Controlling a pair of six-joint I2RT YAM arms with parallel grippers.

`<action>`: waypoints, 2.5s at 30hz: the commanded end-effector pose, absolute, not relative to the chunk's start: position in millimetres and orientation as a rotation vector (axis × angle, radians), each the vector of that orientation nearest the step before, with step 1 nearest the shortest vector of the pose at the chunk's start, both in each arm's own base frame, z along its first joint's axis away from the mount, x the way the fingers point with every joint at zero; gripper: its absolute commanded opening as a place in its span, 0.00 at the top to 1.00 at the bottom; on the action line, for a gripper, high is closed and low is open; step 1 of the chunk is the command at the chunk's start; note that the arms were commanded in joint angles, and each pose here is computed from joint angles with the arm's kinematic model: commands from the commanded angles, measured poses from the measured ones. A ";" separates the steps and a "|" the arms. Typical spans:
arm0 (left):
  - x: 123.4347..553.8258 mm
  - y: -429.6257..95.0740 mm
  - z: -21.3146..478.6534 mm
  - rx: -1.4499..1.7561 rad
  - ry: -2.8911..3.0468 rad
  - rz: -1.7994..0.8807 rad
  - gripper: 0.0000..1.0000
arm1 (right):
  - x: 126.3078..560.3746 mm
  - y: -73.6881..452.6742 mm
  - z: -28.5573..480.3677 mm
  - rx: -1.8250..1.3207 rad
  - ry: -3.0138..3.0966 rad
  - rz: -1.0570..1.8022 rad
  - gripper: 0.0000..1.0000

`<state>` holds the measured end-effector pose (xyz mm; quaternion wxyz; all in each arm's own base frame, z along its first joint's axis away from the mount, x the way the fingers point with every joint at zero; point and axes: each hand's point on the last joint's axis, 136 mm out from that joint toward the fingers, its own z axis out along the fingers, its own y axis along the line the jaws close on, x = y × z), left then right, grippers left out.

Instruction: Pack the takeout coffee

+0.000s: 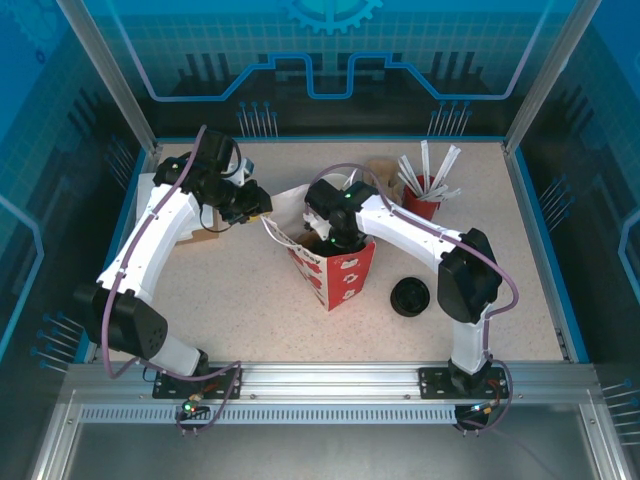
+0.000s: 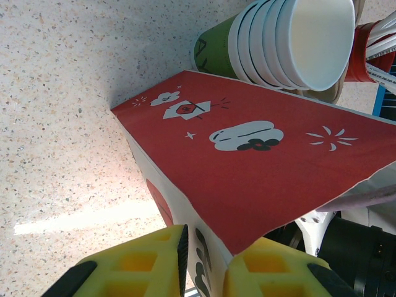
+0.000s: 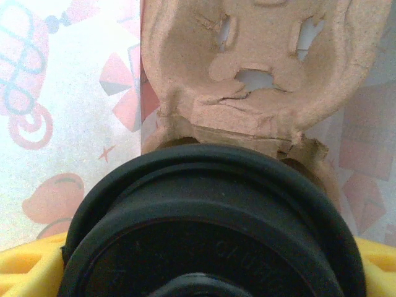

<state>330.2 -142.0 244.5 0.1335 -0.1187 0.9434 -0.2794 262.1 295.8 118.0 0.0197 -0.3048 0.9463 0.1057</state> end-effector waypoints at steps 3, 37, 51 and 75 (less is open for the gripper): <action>325.6 -140.7 238.4 -0.347 2.770 -0.783 0.78 | 252.7 281.9 100.5 -0.991 3.015 0.262 0.23; 324.2 -138.3 234.5 -0.351 2.780 -0.761 0.78 | 252.6 284.5 111.9 -0.979 2.985 0.298 0.17; 322.6 -140.3 238.0 -0.337 2.774 -0.778 0.78 | 257.1 289.2 127.0 -0.959 2.949 0.326 0.02; 321.8 -149.3 249.8 -0.290 2.750 -0.800 0.91 | 264.8 295.7 145.5 -0.933 2.915 0.356 0.00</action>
